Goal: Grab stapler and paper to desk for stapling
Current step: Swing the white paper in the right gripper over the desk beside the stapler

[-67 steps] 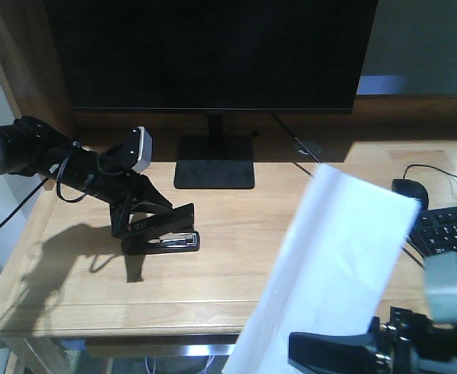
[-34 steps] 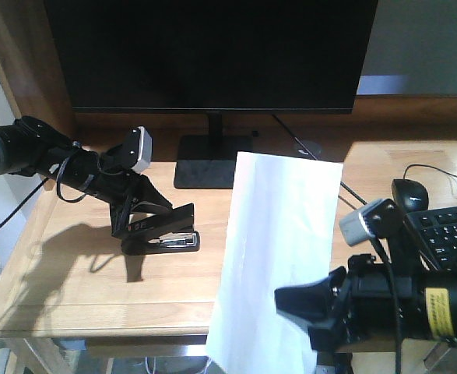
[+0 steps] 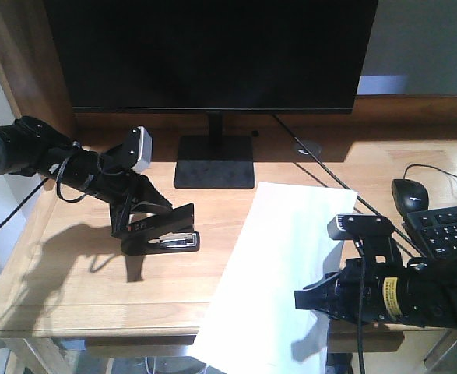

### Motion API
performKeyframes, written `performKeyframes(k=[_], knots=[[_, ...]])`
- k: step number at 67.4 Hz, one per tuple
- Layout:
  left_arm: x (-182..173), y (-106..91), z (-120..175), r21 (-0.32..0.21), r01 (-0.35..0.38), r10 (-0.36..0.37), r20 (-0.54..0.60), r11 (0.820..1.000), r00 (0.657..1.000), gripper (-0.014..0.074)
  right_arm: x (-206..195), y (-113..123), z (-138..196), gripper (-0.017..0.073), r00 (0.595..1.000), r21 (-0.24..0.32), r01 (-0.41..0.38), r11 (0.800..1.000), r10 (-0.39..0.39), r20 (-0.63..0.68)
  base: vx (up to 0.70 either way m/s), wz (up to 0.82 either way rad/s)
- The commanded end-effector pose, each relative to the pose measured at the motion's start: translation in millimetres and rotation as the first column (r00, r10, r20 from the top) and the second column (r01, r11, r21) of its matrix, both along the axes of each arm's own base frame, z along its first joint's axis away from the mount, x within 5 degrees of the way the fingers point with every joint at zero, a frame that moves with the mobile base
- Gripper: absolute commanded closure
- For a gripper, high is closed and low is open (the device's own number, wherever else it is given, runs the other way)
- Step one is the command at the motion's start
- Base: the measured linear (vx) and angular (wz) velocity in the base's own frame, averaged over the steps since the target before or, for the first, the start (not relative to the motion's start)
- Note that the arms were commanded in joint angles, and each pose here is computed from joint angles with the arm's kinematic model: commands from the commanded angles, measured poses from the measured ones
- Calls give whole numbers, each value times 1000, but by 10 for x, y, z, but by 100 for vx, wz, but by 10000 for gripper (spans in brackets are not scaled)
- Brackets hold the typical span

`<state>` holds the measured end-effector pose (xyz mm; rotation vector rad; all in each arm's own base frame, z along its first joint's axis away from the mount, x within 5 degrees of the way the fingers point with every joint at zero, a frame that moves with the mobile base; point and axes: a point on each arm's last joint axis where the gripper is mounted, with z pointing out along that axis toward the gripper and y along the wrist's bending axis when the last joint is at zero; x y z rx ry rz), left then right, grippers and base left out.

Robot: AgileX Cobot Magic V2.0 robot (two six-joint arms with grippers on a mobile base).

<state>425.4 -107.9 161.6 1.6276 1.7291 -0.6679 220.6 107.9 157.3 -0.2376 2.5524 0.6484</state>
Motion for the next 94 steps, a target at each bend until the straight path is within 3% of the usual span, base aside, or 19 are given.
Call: performKeyframes(k=[1,16,34,47,80,94], knots=[[-12,-37,376,-65,-7,11,60,998,998,600,122,21,50,564,998,20,51,998,-52,19,0,0],[-12,-37,376,-65,-7,11,60,998,998,600,311,152,-4,564,999,83,36,996,-33,-31,0,0],[-12,-37,376,-65,-7,11,60,998,998,600,567,255,-54,564,998,104,44,994,-40,-47,0,0],[-12,-37,376,-65,-7,11,60,998,998,600,670,371,-91,564,996,158,-24,987,36,-76,0,0],[-12,-37,376,-65,-7,11,60,998,998,600,715,390,-93,564,996,138,-75,988,81,-40,0,0],[-12,-37,376,-65,-7,11,60,998,998,600,798,422,-102,564,997,151,-60,987,68,-46,0,0]])
